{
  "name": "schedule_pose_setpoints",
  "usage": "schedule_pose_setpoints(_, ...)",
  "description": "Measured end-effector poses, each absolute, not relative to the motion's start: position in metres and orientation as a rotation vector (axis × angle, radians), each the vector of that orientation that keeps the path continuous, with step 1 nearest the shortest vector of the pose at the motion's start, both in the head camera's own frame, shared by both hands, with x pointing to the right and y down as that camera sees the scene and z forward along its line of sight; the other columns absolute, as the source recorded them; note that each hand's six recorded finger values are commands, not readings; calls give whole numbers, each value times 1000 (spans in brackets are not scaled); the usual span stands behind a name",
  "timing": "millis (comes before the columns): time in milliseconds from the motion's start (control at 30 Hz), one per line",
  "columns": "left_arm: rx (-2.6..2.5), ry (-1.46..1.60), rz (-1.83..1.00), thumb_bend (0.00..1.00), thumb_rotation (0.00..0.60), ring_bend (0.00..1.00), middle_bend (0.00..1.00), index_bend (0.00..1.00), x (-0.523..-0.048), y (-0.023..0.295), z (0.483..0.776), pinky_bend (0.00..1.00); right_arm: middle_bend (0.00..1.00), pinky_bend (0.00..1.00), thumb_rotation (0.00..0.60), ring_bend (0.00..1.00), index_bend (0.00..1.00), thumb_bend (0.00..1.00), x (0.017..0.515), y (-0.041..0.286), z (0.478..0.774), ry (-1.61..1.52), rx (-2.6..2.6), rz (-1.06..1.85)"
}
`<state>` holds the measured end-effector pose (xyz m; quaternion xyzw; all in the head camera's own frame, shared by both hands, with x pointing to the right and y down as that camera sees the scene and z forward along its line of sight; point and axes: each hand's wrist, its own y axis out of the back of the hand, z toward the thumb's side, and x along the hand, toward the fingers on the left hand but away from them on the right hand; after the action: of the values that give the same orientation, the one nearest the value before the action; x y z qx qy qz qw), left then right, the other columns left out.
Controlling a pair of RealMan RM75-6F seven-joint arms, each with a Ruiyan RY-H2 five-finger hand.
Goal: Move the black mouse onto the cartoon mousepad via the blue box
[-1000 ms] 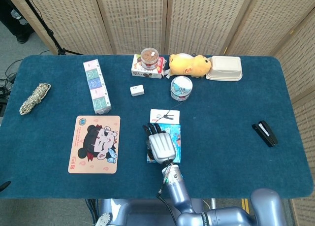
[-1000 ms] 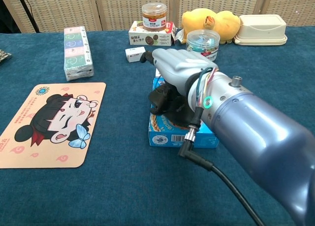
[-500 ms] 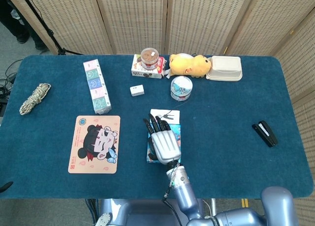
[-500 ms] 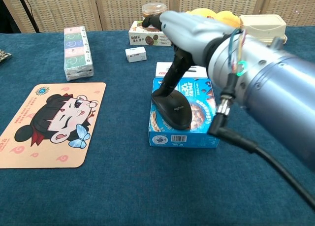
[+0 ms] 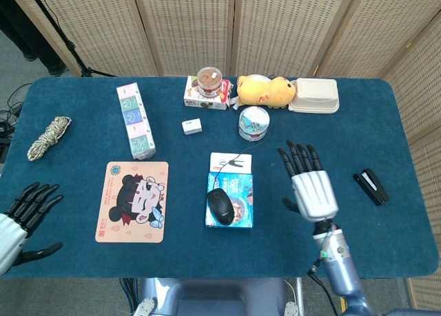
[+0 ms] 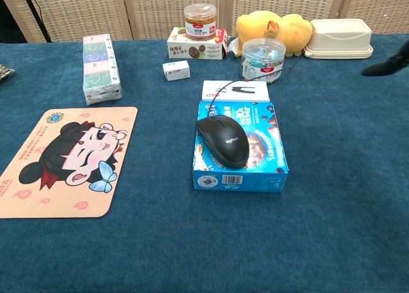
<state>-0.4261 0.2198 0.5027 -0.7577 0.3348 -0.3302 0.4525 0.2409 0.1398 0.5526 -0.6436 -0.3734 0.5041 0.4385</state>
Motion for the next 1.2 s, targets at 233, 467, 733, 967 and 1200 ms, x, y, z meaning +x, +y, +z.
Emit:
schedule_pose_setpoints(233, -1853, 602, -640, 69, 600, 0, 0, 0, -359, 193, 519, 35, 0, 0, 600, 0, 0, 0, 319, 164, 549, -960, -1580, 1331)
schedule_pose_setpoints(467, -1813, 392, -572, 98, 600, 0, 0, 0, -293, 179, 545, 52, 0, 0, 600, 0, 0, 0, 396, 207, 539, -1016, -1594, 1419)
schedule_pose_setpoints(733, -1824, 242, -548, 154, 600, 0, 0, 0, -223, 161, 584, 52, 0, 0, 600, 0, 0, 0, 452, 242, 518, -1094, -1530, 1468)
schedule_pose_setpoints(967, -1818, 130, -578, 307, 600, 0, 0, 0, -180, 142, 607, 52, 0, 0, 600, 0, 0, 0, 469, 238, 507, -1154, -1483, 1496)
schedule_pose_setpoints(1200, -1814, 24, -587, 305, 600, 0, 0, 0, -143, 139, 625, 52, 0, 0, 600, 0, 0, 0, 473, 234, 498, -1212, -1450, 1481)
